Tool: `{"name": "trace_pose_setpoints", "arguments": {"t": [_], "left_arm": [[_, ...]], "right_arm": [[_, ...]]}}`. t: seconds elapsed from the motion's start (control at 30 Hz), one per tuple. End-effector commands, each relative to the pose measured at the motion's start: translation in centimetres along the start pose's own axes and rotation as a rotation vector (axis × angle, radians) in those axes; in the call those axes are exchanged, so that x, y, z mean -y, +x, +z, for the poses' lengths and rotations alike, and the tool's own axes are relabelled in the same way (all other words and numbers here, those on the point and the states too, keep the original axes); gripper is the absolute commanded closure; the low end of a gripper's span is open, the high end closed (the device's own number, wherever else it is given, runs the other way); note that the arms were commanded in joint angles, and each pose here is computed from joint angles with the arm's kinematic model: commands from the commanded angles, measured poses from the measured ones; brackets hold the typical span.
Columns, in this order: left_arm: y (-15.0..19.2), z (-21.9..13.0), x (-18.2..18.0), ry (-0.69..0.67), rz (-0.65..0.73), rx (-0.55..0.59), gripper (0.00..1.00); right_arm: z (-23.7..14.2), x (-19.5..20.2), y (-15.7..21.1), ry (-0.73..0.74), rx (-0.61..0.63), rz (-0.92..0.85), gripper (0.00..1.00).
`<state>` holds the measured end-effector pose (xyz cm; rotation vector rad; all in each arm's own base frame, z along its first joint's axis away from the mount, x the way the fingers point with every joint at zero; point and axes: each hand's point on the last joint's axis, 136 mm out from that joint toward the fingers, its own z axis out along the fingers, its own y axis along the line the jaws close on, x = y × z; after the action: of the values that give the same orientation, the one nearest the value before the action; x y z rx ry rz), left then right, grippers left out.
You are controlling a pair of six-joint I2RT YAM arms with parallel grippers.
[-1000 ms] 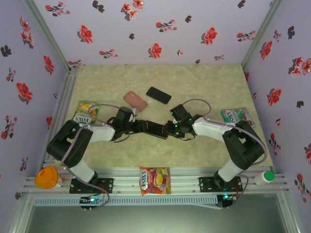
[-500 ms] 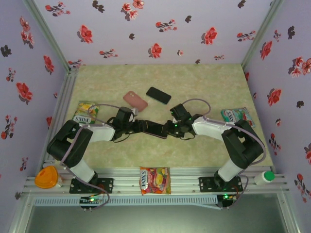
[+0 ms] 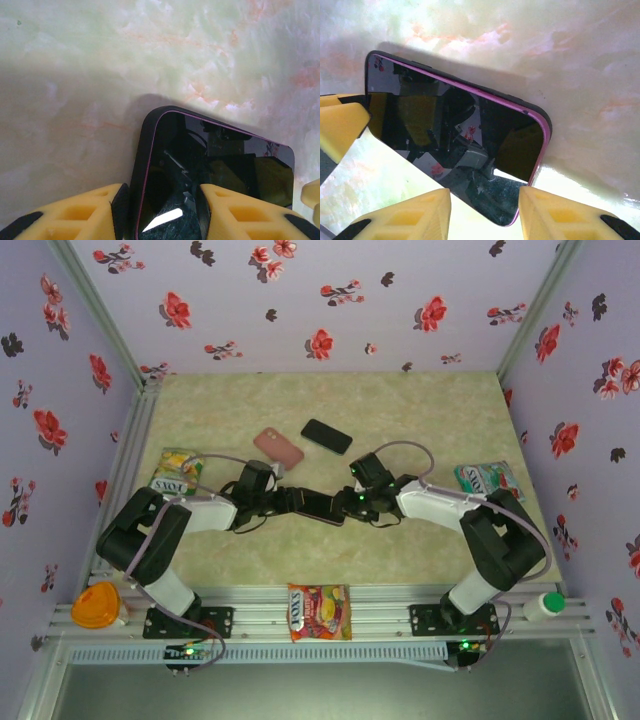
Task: Put the phone into the phone case
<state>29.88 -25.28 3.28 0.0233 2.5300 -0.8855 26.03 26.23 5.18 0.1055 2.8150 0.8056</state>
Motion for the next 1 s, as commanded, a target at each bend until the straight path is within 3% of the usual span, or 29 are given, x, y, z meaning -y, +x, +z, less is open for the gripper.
{"name": "trace_pose_setpoints", "arguments": {"t": [0.0,0.13,0.47,0.97], "left_arm": [[0.2,-0.4,0.6,0.008,0.000,0.003,0.55],[0.1,-0.5,0.5,0.008,-0.003,0.008,0.55],[0.4,-0.4,0.3,0.007,-0.009,0.009,0.55],[0.4,-0.4,0.2,0.004,-0.012,0.003,0.55]], "right_arm": [[-1.3,-0.9,-0.9,-0.006,0.038,-0.034,0.59],[-1.5,-1.0,-0.6,-0.016,0.034,-0.031,0.64],[-0.7,-0.7,1.2,-0.018,0.003,-0.018,0.98],[0.4,0.8,2.6,0.016,-0.016,-0.005,1.00]]}}
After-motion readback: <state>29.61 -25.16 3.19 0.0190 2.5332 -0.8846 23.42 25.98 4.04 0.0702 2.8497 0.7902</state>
